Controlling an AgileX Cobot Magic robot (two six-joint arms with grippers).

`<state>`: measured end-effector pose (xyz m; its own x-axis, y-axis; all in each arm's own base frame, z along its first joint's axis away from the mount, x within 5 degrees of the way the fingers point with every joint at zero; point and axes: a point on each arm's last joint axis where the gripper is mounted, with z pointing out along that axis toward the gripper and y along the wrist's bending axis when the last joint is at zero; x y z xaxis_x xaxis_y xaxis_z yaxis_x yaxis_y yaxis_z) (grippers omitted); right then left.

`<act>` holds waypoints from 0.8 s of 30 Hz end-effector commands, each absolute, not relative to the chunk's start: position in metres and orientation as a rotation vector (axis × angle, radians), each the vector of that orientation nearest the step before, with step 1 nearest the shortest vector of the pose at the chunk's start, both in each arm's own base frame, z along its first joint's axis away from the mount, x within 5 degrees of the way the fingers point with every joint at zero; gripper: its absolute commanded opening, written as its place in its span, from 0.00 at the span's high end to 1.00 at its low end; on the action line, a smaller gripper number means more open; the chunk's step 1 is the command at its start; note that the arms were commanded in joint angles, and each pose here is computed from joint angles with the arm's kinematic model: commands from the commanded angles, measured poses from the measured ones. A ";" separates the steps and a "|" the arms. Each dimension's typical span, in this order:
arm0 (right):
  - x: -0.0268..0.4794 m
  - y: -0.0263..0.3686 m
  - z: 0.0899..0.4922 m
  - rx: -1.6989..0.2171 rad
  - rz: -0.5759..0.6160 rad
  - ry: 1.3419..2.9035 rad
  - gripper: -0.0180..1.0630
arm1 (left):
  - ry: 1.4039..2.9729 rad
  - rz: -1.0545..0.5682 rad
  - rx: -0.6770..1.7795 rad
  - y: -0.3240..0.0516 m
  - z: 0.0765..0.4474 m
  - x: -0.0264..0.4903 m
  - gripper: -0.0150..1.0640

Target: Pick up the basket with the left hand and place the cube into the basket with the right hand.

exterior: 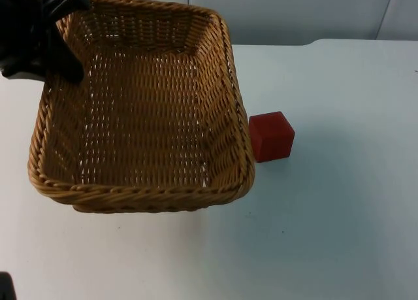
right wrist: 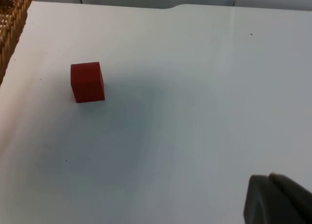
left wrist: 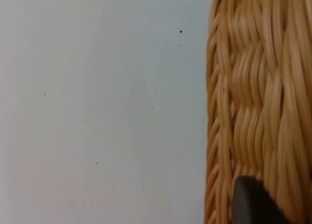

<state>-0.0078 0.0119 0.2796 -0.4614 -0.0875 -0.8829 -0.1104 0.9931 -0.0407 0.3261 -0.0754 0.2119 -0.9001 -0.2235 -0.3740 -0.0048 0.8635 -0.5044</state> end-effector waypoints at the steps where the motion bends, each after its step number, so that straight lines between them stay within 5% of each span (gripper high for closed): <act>1: -0.007 0.012 0.279 -0.131 0.019 2.046 0.99 | 2.578 -0.731 -0.197 -0.076 0.219 0.327 0.99; 11: -0.007 0.004 0.279 -0.064 -0.053 2.048 0.99 | 2.575 -0.729 -0.198 -0.076 0.219 0.327 0.99; 13: -0.007 -0.006 0.281 -0.016 -0.186 2.040 0.94 | 2.575 -0.729 -0.198 -0.076 0.219 0.327 0.99; 17: -0.005 -0.009 0.282 0.008 -0.221 2.059 0.73 | 2.575 -0.729 -0.198 -0.076 0.219 0.327 0.99; 20: 0.010 -0.007 0.282 -0.008 -0.168 2.135 0.33 | 2.575 -0.729 -0.198 -0.076 0.219 0.327 0.99; 21: 0.010 -0.007 0.282 -0.008 -0.168 2.135 0.33 | 2.575 -0.729 -0.198 -0.076 0.219 0.327 0.99; 23: 0.022 -0.008 0.283 -0.029 -0.186 2.189 0.01 | 2.575 -0.729 -0.198 -0.076 0.219 0.327 0.99; 24: 0.029 -0.009 0.285 -0.032 -0.193 2.213 0.01 | 2.575 -0.729 -0.198 -0.076 0.219 0.327 0.99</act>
